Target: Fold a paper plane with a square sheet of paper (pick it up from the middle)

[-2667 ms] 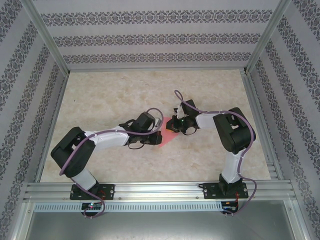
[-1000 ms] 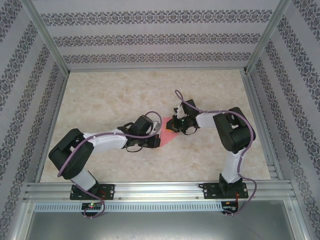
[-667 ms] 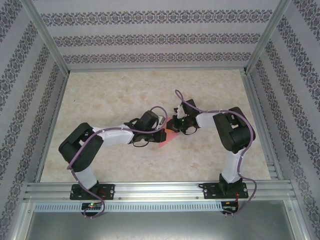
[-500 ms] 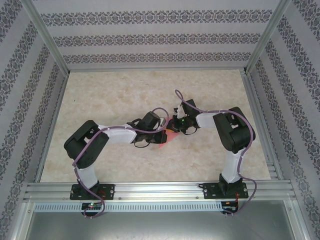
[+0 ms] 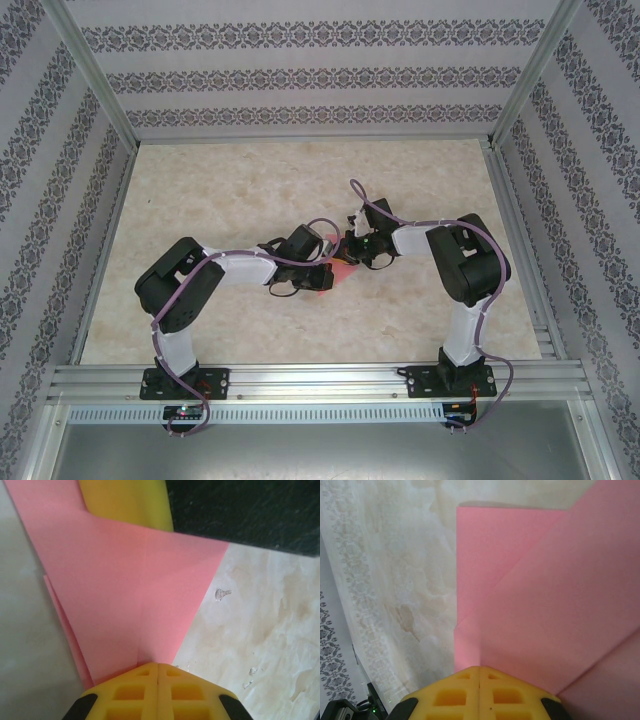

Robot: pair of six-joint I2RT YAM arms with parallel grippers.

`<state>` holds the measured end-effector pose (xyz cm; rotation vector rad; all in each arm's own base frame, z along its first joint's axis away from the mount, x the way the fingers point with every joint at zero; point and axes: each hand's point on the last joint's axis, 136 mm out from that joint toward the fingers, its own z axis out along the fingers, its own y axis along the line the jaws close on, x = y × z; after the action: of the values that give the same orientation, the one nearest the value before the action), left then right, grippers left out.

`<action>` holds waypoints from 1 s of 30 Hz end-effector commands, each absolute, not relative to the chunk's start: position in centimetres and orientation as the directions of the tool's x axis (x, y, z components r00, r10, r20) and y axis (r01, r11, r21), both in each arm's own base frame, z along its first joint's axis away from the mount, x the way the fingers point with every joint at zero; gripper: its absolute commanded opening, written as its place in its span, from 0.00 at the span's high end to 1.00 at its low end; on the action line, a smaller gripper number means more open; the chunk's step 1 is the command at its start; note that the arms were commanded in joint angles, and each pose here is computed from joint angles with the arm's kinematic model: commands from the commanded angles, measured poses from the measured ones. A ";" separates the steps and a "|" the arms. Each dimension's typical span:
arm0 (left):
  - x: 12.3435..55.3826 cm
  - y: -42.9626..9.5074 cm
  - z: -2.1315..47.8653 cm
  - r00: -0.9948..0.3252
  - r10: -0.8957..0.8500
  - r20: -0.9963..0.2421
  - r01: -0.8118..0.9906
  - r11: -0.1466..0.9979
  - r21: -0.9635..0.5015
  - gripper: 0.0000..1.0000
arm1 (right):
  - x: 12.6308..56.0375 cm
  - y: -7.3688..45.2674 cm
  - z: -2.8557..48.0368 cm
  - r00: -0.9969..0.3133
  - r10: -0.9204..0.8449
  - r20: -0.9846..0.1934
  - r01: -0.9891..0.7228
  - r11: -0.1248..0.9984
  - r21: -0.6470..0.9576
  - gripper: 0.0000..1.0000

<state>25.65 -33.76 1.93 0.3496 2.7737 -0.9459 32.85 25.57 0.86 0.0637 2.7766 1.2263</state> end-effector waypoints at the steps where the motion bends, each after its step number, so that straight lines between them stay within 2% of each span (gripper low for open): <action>1: 23.1 -31.9 0.2 -0.963 0.213 -0.164 0.268 0.808 -0.524 1.00 | 29.1 19.7 -7.6 -0.987 0.152 0.059 0.161 0.865 0.476 1.00; 20: 18.5 -28.7 -1.5 -0.952 0.298 -0.072 0.292 0.809 -0.510 1.00 | 29.0 18.9 -7.8 -0.985 0.160 0.064 0.171 0.871 0.460 1.00; 26: 18.8 -28.9 -0.1 -0.948 0.298 -0.111 0.311 0.796 -0.520 1.00 | 28.9 18.9 -7.8 -0.984 0.163 0.065 0.174 0.870 0.461 1.00; 30: 20.4 -30.0 2.6 -0.940 0.270 -0.208 0.340 0.768 -0.542 1.00 | 29.1 19.0 -7.7 -0.985 0.162 0.062 0.172 0.868 0.466 1.00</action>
<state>21.89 -30.74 1.95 0.4600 2.8080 -0.9248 32.85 25.49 0.85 0.0627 2.7764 1.2349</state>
